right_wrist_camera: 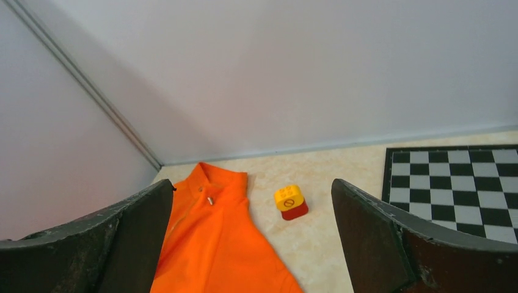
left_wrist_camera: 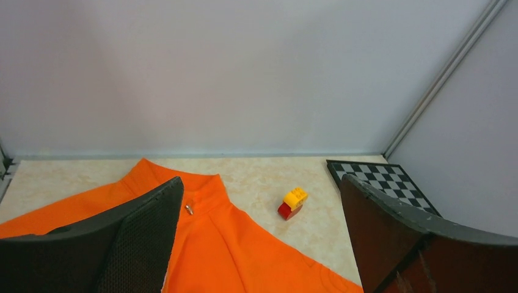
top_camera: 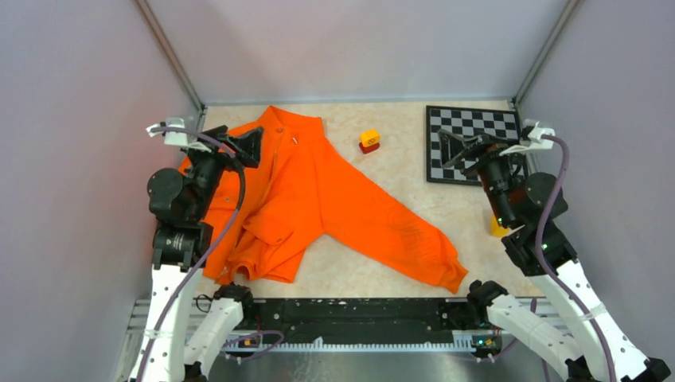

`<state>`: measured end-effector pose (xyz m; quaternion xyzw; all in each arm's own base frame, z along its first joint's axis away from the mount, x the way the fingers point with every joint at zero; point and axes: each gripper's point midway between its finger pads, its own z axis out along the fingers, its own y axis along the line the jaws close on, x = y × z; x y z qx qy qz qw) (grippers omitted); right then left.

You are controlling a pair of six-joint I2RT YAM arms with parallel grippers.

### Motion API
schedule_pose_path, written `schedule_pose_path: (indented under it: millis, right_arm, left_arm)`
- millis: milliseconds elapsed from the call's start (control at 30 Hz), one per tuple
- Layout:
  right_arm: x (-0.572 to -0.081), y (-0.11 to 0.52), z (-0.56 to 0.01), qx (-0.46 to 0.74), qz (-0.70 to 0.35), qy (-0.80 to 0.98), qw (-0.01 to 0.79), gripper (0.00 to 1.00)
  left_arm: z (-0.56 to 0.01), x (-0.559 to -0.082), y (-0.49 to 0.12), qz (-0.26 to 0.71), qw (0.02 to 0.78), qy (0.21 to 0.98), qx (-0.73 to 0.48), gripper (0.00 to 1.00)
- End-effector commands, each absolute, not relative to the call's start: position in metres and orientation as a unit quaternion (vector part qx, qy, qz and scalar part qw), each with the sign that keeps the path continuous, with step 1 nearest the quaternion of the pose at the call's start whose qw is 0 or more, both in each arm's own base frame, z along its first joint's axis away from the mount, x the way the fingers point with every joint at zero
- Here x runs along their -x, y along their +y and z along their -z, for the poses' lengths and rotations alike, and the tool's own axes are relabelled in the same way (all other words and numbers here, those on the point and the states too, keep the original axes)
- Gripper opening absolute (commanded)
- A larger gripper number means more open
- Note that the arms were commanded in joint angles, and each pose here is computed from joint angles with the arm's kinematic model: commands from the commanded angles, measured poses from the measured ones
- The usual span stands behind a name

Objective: Zip up the jacket

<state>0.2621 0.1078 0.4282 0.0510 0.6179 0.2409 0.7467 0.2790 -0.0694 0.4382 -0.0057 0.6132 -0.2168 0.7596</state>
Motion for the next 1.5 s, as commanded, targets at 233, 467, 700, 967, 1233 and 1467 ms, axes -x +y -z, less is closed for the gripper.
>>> schedule_pose_path:
  millis: [233,467,700,967,1233,1467]
  right_arm:
    - [-0.288,0.140,-0.334,-0.061,-0.249,0.724,0.641,0.99]
    - [-0.297,0.200,-0.285,-0.024,-0.347,0.761,0.548,0.85]
    - [-0.295,0.279,-0.232,0.030,-0.376,0.802,0.462,0.78]
    - [-0.254,0.396,-0.169,0.134,-0.389,0.818,0.403,0.67]
    - [-0.244,0.431,-0.100,0.175,-0.365,0.846,0.347,0.54]
    - [-0.250,0.407,-0.065,0.179,-0.303,0.866,0.355,0.55]
  left_arm:
    - [-0.405,-0.294,-0.088,0.242,0.706,0.665,-0.026,1.00]
    - [-0.375,-0.302,-0.088,0.231,0.671,0.704,-0.026,1.00]
    - [-0.318,-0.319,-0.085,0.220,0.596,0.772,0.010,1.00]
    - [-0.252,-0.331,-0.069,0.186,0.520,0.829,0.090,0.99]
    - [-0.199,-0.335,-0.098,0.245,0.412,0.874,0.076,1.00]
    - [-0.160,-0.364,-0.069,0.148,0.379,0.906,0.113,1.00]
